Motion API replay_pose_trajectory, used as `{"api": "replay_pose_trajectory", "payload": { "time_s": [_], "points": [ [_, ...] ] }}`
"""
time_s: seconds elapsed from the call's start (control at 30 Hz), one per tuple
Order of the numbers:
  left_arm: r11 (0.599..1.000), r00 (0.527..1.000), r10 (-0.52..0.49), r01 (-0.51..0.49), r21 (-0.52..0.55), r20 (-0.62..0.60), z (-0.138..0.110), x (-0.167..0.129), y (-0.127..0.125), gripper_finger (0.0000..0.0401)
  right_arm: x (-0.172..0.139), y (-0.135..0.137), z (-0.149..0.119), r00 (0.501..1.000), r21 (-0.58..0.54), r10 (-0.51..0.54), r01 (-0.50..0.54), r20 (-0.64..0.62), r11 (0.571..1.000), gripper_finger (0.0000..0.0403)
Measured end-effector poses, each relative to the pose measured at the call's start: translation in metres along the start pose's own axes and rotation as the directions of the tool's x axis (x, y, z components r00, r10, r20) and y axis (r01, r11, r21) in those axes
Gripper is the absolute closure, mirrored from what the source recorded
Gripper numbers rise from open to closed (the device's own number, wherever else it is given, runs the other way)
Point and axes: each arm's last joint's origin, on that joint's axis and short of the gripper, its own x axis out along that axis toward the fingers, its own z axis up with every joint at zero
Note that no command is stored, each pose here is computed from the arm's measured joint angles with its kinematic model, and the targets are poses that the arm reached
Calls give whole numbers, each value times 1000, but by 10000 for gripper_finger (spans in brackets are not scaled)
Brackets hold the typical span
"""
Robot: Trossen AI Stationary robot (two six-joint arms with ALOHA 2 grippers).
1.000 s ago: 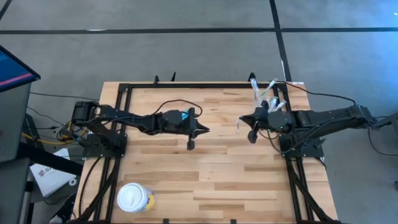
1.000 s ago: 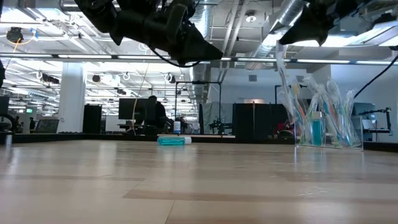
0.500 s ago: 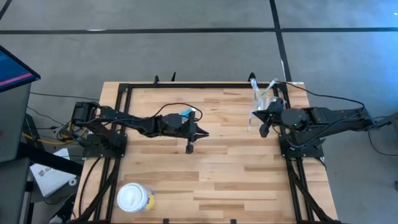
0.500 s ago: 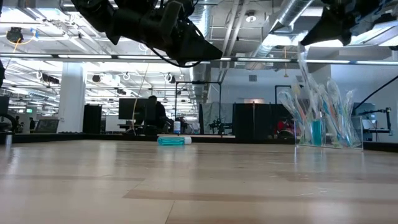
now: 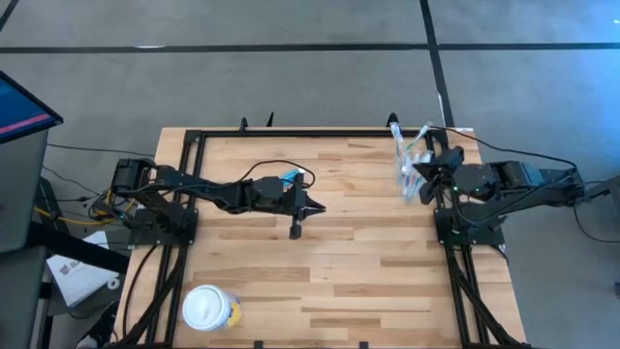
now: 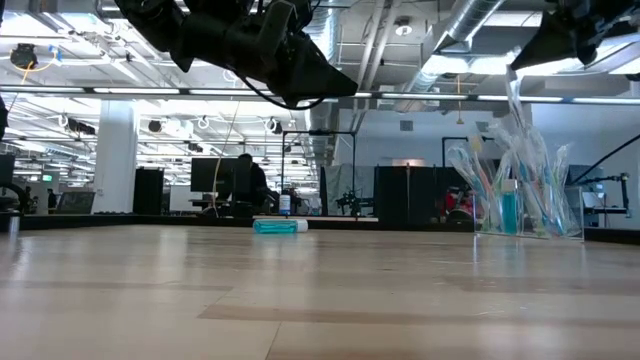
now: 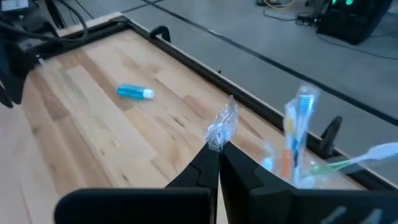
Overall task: Pick & Place toothbrushing station
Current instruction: Put the purple toothbrush into the transparent organizer
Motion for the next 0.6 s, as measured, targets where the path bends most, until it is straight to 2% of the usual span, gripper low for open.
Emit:
{"api": "replay_pose_trajectory", "payload": {
  "time_s": [0.6],
  "points": [
    [1000, 1000, 2, -2, 0, -1, 0, 0, 0, 376, -7, -20, -10, 990, 32, -140, 140, -20, 990, 403]
  ]
}}
